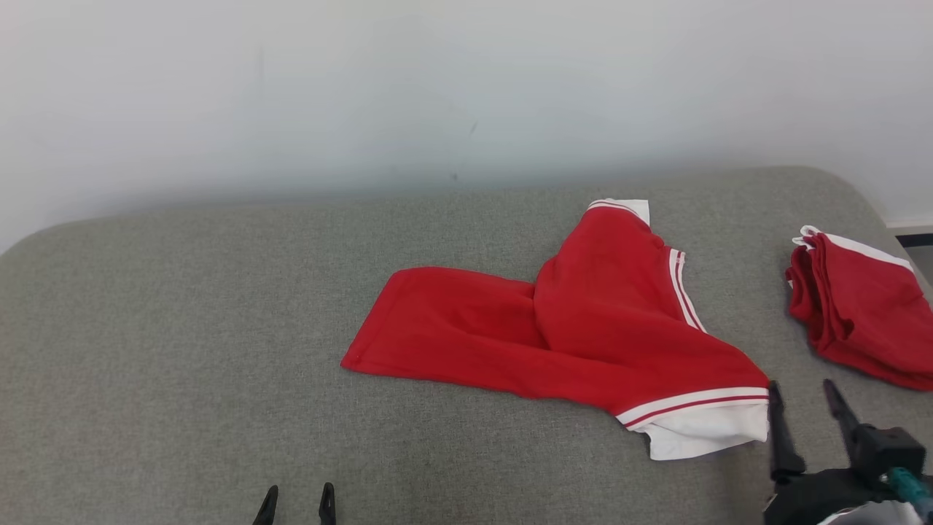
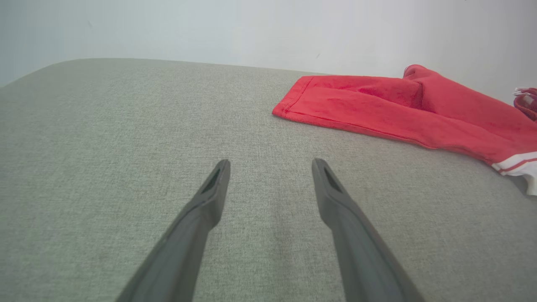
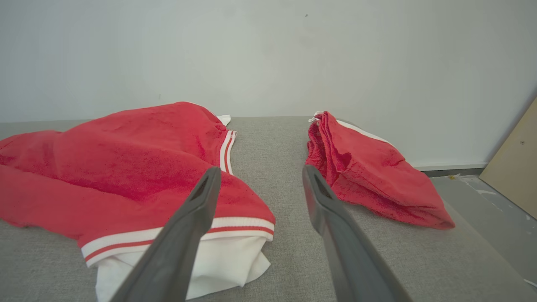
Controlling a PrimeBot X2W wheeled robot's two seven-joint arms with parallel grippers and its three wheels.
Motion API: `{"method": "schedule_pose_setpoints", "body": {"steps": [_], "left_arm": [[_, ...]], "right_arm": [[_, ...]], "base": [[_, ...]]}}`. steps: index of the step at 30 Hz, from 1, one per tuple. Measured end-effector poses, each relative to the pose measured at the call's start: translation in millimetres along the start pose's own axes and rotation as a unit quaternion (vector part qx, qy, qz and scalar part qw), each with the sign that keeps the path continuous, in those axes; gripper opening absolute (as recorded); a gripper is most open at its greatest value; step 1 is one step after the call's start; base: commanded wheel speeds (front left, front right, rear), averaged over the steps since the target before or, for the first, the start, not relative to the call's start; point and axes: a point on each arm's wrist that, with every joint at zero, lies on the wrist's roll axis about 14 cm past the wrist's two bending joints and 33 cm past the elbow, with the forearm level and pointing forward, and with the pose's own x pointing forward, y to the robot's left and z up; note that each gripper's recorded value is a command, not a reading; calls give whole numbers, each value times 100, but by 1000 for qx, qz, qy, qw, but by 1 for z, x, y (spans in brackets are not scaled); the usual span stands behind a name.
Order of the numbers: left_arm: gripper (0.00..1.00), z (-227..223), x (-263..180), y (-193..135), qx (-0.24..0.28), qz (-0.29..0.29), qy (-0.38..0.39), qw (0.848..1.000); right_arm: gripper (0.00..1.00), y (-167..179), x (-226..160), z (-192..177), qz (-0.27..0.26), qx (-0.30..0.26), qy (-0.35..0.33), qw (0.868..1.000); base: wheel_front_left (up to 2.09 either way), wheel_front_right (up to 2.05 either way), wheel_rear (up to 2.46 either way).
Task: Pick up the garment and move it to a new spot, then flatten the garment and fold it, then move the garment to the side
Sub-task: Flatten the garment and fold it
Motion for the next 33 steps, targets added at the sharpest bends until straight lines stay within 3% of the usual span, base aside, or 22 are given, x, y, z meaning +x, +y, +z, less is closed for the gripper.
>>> {"method": "schedule_pose_setpoints", "body": {"steps": [7,15,19,26,33], "left_arm": [[100,-3,9,-4,0,-6,7,1000],[100,27,71,-14,8,-32,-32,999],[100,16,98,-11,11,-31,-11,999],[100,-6,130,-3,6,-15,26,1000],[100,-31,148,-16,8,-30,61,998]], "right_arm": [[100,33,3,-19,36,11,27,999],[100,54,30,-25,62,18,34,997],[100,64,43,-31,74,18,42,996],[100,57,47,-46,66,17,62,996],[100,33,40,-56,35,12,78,996]], "base": [[0,0,0],[0,0,0],[0,0,0],[0,0,0],[0,0,0]]}}
